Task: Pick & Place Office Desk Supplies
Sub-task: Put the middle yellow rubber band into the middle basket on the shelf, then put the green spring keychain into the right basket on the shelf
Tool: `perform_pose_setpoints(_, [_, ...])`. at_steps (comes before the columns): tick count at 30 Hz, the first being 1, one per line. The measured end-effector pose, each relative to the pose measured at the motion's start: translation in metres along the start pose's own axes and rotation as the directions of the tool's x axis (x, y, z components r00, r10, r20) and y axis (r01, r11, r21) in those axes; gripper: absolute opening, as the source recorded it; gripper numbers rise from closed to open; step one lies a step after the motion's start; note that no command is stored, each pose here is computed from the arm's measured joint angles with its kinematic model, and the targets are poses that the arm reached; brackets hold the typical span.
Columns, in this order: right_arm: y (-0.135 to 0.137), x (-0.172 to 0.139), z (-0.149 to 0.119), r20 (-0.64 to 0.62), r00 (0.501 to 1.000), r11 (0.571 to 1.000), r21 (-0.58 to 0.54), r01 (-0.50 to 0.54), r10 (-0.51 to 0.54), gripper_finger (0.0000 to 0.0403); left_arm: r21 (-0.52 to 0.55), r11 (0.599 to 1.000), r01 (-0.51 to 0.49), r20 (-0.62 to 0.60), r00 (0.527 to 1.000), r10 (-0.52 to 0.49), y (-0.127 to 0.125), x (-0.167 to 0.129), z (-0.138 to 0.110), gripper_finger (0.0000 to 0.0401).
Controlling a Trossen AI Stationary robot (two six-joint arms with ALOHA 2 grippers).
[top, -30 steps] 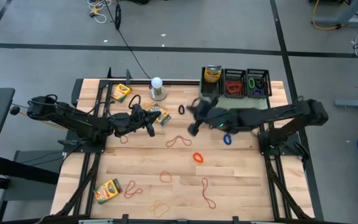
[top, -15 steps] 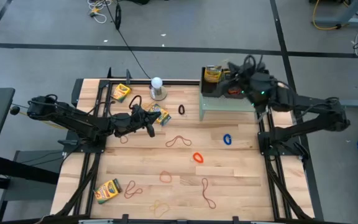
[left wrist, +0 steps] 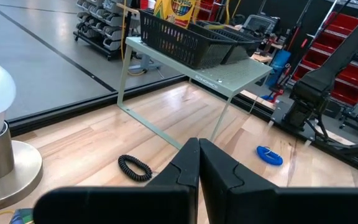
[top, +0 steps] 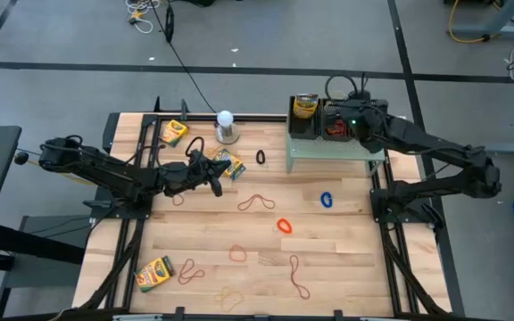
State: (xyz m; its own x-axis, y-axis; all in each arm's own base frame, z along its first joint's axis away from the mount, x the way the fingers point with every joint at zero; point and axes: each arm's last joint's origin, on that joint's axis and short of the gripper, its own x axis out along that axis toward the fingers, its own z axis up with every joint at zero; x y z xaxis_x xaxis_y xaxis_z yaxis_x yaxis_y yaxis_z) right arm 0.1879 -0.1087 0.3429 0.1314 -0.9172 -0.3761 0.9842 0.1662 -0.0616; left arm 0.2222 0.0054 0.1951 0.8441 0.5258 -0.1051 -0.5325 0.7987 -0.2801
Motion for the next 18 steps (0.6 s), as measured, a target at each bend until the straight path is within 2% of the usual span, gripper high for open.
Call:
perform_pose_setpoints(3, [-0.003,0.013,-0.017,-0.051,0.998,0.999,0.022,0.028,-0.027,0.0,-0.001,1.0,0.0,0.0,1.0,0.0,0.0,0.0,0.0,0.0009])
perform_pose_setpoints(7, [-0.005,0.023,-0.032,-0.104,0.994,0.998,0.054,0.017,-0.011,0.0014,-0.001,1.0,0.0,0.0,1.0,0.0,0.0,0.0,0.0,0.0009])
perform_pose_setpoints(13, [-0.005,0.025,-0.034,-0.117,0.993,0.995,0.102,0.014,-0.002,0.0078,-0.001,1.0,-0.003,0.001,1.0,0.003,0.0,0.0,0.0,0.001])
perform_pose_setpoints(18, [-0.006,0.021,-0.022,-0.077,0.997,0.991,0.133,0.02,-0.009,0.0143,0.001,1.0,-0.01,0.001,1.0,0.01,0.0,0.0,0.0,0.0013])
